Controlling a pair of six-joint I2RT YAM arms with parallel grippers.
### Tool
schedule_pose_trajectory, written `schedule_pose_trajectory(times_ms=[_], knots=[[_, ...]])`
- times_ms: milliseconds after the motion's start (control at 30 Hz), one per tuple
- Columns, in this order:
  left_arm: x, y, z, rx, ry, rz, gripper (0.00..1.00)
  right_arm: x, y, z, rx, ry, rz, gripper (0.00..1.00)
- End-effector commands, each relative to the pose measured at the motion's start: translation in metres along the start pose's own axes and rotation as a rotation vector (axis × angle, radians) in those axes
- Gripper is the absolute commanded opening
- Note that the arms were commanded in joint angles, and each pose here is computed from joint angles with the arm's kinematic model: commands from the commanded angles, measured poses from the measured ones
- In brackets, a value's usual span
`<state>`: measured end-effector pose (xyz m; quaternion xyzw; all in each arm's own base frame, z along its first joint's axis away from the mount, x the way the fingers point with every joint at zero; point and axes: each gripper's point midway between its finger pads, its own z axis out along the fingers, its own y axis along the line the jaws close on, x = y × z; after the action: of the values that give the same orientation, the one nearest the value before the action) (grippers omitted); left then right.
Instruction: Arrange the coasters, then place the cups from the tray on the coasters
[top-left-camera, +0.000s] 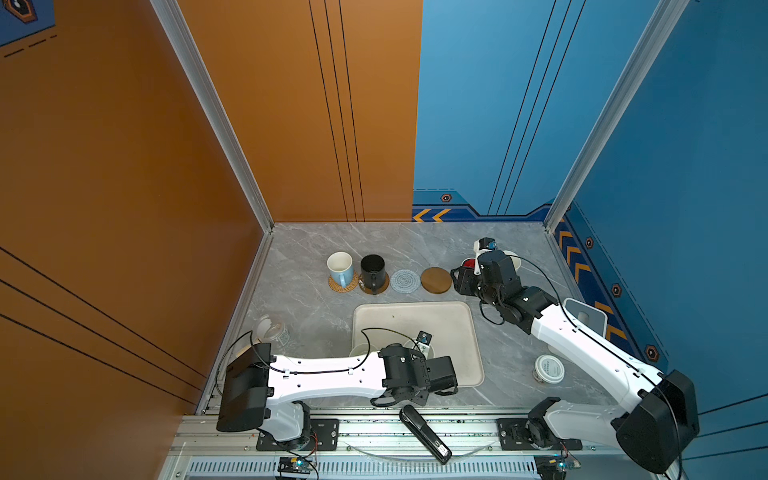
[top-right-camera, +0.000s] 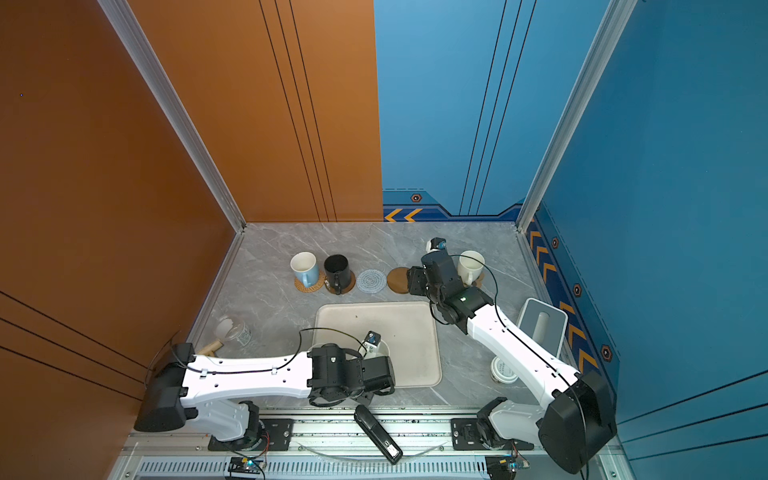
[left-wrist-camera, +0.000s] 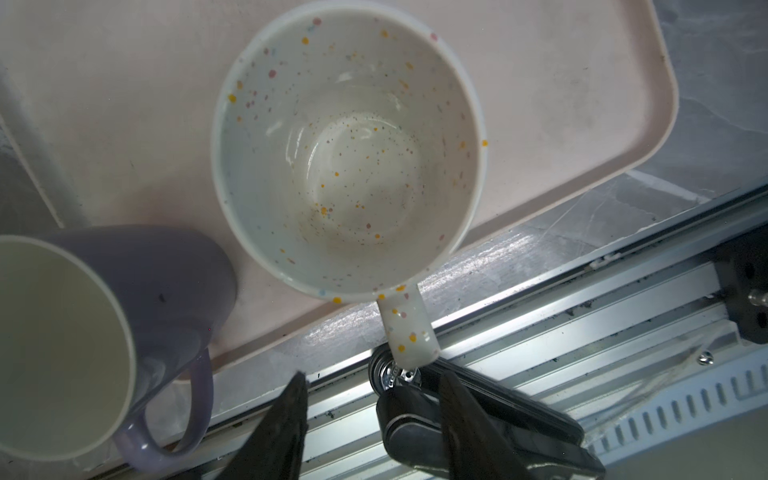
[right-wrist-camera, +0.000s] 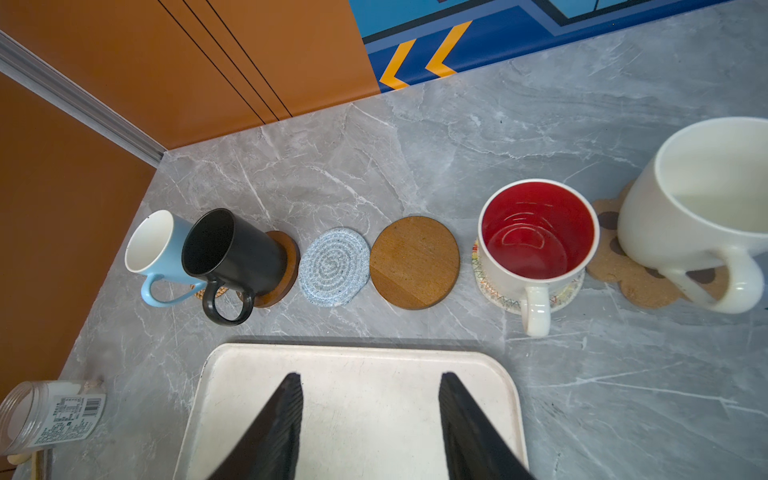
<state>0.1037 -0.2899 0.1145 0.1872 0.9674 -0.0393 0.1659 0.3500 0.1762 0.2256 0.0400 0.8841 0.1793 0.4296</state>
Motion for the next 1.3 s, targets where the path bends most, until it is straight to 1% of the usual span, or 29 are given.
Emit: schedule_pose_trajectory(times_ms=[0,167,367,867,1267], knots=[[-0.003,-0.003,-0.002,0.011,0.019,-0.021,0.53,-0.001,-0.005,-0.004,0.002,-0.015,0.012,0.51],[-0.009,-0.011,0.001,0.071,0.007,-0.051,0.54,0.000,-0.009,-0.001,0.005,-0.008,0.022,0.52],[-0.009,-0.015,0.010,0.125,0.024,-0.089,0.54,0.001,-0.013,0.003,0.007,-0.001,0.030,0.52],[-0.006,-0.011,0.027,0.103,0.069,-0.115,0.53,0.006,-0.014,0.013,0.006,0.022,0.038,0.52],[-0.001,-0.007,0.038,0.073,0.099,-0.123,0.49,0.008,-0.016,0.017,0.011,0.033,0.039,0.52]])
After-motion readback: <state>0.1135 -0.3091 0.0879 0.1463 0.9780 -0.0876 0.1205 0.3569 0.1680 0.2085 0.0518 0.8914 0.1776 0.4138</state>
